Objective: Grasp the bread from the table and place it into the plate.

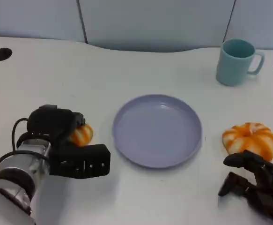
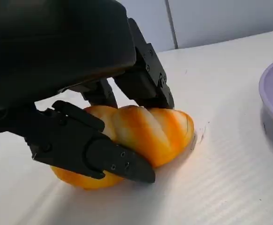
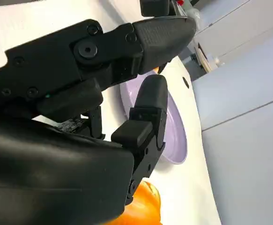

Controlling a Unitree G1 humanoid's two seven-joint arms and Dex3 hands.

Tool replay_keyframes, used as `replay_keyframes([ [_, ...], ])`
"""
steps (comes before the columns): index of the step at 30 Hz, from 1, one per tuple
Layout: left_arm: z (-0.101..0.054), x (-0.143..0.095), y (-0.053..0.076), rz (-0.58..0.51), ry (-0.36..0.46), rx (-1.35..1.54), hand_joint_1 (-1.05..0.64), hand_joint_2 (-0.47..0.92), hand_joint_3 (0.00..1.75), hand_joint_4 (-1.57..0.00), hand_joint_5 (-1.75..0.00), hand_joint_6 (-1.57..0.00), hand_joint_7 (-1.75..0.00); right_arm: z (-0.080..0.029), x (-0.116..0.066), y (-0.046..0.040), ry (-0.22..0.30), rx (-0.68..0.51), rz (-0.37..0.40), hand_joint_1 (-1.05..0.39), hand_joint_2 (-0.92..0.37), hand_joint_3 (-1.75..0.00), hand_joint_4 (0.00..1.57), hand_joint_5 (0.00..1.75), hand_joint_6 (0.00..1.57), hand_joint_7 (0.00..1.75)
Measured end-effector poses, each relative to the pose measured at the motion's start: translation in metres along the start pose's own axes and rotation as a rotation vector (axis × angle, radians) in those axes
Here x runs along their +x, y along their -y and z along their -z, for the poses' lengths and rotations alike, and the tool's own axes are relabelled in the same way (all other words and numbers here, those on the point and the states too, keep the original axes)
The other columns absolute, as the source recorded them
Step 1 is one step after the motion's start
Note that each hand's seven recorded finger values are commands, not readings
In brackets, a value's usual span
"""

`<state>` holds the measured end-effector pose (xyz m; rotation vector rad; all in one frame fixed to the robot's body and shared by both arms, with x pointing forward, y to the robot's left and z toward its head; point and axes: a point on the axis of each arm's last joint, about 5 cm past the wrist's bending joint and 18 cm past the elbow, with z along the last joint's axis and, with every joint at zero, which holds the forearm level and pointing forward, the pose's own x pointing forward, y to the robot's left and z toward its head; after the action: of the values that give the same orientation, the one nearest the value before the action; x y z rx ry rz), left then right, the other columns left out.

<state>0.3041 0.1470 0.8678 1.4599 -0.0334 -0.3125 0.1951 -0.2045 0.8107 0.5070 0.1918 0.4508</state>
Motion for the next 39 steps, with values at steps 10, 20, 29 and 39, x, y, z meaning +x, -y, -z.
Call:
replay_keyframes([
  [10,0.002,-0.001,0.000,-0.052,0.019,-0.030,-0.20,0.92,0.31,-0.68,-1.75,-0.59,-1.34,0.000,0.000,-0.0003,0.002,-0.005,0.009,-0.47,-0.92,-0.17,0.63,1.41,0.67,0.94],
  [20,0.006,0.002,-0.013,-0.090,0.072,-0.036,-0.17,0.92,0.21,-0.72,-1.75,-0.56,-1.58,-0.001,0.001,-0.0009,0.003,-0.019,0.006,-0.47,-0.92,-0.17,0.63,1.41,0.68,0.94],
  [29,-0.006,0.013,-0.036,-0.274,0.216,-0.049,-0.16,0.91,0.24,-0.81,-1.75,-0.73,-1.39,-0.001,0.006,-0.0010,0.000,-0.014,-0.002,-0.47,-0.92,-0.15,0.64,1.40,0.68,0.93],
  [39,-0.017,0.018,-0.045,-0.329,0.300,-0.048,-0.12,0.87,0.26,-0.83,-1.75,-0.68,-1.61,-0.001,0.007,-0.0015,0.002,-0.018,-0.004,-0.47,-0.92,-0.16,0.64,1.40,0.67,0.93],
])
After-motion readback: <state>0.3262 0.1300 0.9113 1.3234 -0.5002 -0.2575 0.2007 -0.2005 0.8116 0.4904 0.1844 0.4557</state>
